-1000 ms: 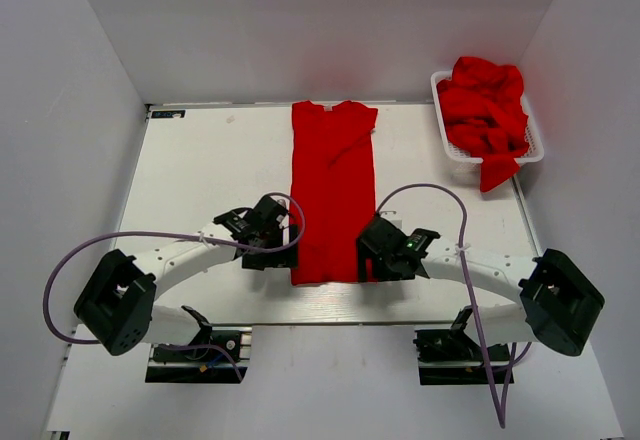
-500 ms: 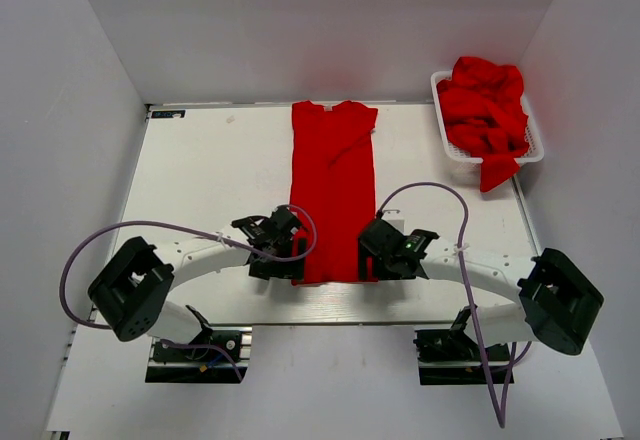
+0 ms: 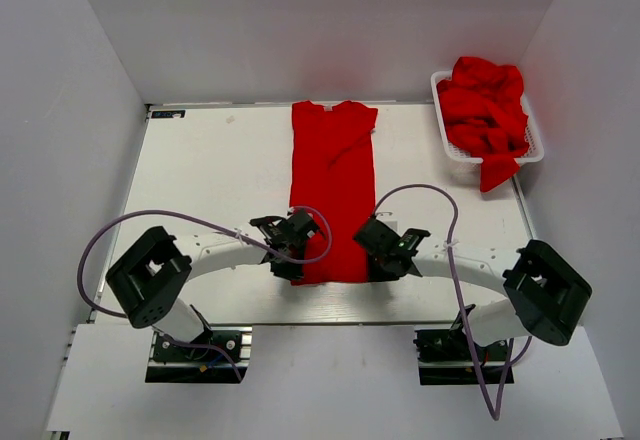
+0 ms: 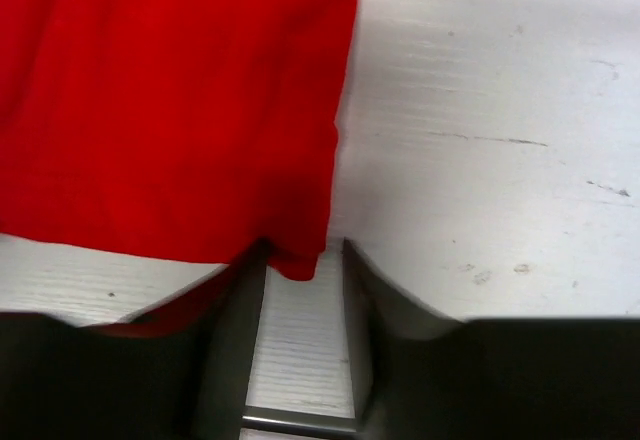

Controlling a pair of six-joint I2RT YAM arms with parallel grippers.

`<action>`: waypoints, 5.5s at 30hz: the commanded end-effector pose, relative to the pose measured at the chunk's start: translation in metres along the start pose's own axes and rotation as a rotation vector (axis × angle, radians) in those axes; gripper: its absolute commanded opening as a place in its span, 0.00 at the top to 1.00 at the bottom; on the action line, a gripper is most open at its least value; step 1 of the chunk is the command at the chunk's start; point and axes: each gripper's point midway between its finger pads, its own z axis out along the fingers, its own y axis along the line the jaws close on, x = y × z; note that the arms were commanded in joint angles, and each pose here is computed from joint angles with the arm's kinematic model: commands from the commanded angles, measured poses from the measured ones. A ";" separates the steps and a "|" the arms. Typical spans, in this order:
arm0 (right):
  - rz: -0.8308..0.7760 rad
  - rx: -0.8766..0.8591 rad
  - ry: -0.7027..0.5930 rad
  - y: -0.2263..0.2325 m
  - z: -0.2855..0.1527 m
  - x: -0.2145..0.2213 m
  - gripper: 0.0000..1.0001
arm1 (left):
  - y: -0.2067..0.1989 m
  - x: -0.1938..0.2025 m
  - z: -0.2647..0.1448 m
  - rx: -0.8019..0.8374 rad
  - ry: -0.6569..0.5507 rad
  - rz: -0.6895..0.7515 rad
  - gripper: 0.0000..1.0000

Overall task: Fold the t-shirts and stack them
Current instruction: Grab the bottom of the folded rectangular tshirt with both arms, then fold the folded rectangular tshirt in 1/3 of the way, then grab one side of the 2/3 rectangular tshirt with both arms

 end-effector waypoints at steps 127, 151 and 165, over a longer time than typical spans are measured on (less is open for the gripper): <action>0.006 -0.116 -0.354 -0.019 0.021 -0.346 0.10 | 0.062 -0.363 -0.040 -0.073 -0.568 -0.110 0.00; 0.136 -0.130 -0.268 -0.035 0.006 -0.221 0.10 | 0.062 -0.213 -0.026 0.003 -0.341 -0.144 0.00; 0.165 -0.030 -0.179 -0.038 0.049 -0.202 0.10 | 0.066 -0.194 0.025 -0.040 -0.234 -0.144 0.00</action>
